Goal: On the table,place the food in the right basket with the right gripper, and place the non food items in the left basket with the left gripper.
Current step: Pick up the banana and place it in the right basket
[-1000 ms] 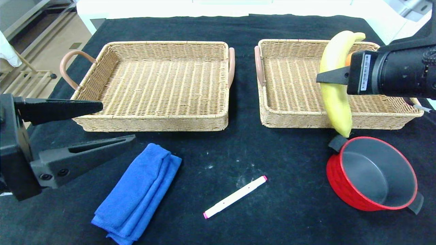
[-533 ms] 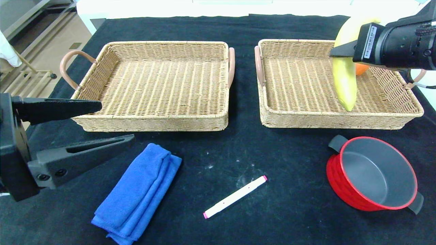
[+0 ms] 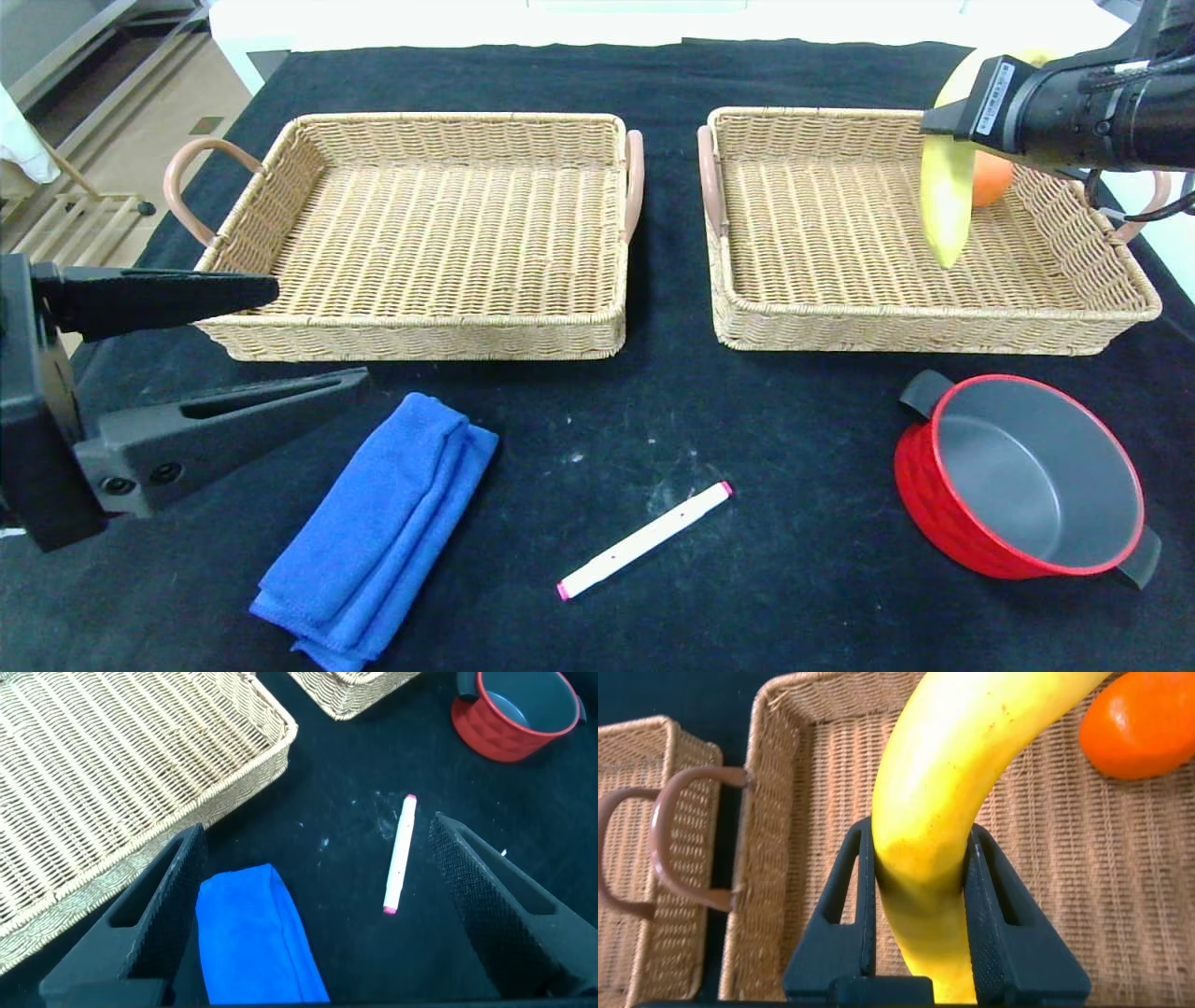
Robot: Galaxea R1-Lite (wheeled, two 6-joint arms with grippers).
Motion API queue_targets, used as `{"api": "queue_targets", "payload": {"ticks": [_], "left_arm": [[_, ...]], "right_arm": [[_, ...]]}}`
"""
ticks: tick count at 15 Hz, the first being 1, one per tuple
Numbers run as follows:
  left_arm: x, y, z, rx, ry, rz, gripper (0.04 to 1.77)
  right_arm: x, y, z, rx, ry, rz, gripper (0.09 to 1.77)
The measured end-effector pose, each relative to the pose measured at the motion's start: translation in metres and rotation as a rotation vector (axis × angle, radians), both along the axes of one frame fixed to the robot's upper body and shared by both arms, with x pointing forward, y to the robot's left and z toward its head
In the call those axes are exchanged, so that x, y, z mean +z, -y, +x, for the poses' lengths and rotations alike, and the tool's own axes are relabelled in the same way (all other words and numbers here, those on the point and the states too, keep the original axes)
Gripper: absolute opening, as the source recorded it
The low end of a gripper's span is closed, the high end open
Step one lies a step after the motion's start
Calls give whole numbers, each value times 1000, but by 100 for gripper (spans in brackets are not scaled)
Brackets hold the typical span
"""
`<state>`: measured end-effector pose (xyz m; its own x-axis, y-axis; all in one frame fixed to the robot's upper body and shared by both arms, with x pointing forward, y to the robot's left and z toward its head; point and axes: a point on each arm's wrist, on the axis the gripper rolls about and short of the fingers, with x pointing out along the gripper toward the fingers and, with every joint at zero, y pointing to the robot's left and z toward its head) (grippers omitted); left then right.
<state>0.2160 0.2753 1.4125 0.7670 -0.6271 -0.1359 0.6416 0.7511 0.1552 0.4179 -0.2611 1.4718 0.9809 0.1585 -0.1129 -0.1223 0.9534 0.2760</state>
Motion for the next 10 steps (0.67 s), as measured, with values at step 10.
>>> {"api": "queue_targets", "payload": {"ticks": [10], "left_arm": [[0,0,0,0,0,0,172]], "right_arm": [[-17,23,27,-43,-39,-2,62]]}}
